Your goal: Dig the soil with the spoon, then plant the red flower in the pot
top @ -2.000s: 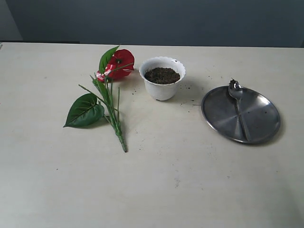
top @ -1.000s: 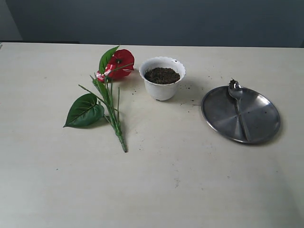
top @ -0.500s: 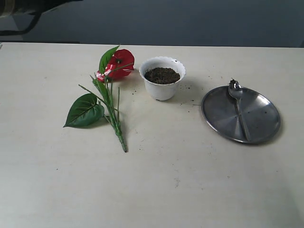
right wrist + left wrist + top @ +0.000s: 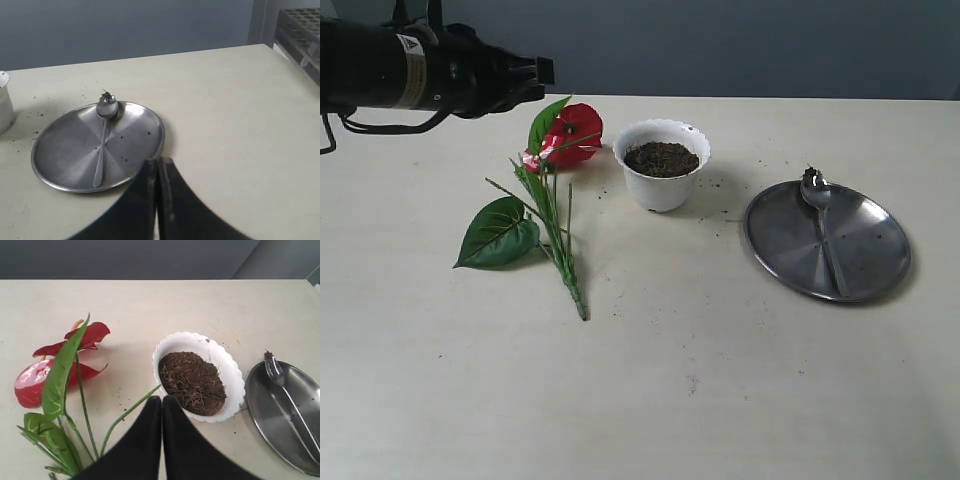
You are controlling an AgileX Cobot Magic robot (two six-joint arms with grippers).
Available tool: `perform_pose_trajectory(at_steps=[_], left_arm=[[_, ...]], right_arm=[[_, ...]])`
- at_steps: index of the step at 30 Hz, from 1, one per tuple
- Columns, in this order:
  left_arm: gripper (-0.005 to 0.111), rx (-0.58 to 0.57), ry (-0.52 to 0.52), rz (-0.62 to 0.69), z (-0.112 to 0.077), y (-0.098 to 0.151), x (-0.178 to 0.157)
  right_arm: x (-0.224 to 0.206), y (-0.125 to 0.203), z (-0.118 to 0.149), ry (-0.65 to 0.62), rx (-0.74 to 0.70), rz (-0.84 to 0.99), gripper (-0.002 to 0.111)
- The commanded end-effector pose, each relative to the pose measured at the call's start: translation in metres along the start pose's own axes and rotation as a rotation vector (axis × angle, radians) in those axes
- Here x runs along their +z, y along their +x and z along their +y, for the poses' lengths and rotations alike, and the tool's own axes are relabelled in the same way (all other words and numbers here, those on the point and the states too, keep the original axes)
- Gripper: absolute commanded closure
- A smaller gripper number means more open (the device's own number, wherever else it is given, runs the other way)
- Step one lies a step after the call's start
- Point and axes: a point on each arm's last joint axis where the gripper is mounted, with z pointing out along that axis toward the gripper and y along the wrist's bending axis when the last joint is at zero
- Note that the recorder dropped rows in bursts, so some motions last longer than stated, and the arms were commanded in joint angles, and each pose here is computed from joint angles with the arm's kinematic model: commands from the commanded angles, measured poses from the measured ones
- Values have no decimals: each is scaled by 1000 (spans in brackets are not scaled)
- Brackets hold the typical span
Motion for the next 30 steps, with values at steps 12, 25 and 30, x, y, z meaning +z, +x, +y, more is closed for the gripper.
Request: perform_pose_trajectory(at_steps=[12, 25, 30], left_arm=[[53, -110, -81, 78, 22, 22, 30], [53, -137, -109, 181, 39, 50, 57], [53, -147, -94, 211, 40, 57, 62]], right_arm=[[0, 0, 0, 3, 1, -13, 108], [0, -1, 0, 5, -2, -15, 108], [0, -1, 0, 5, -2, -15, 108]])
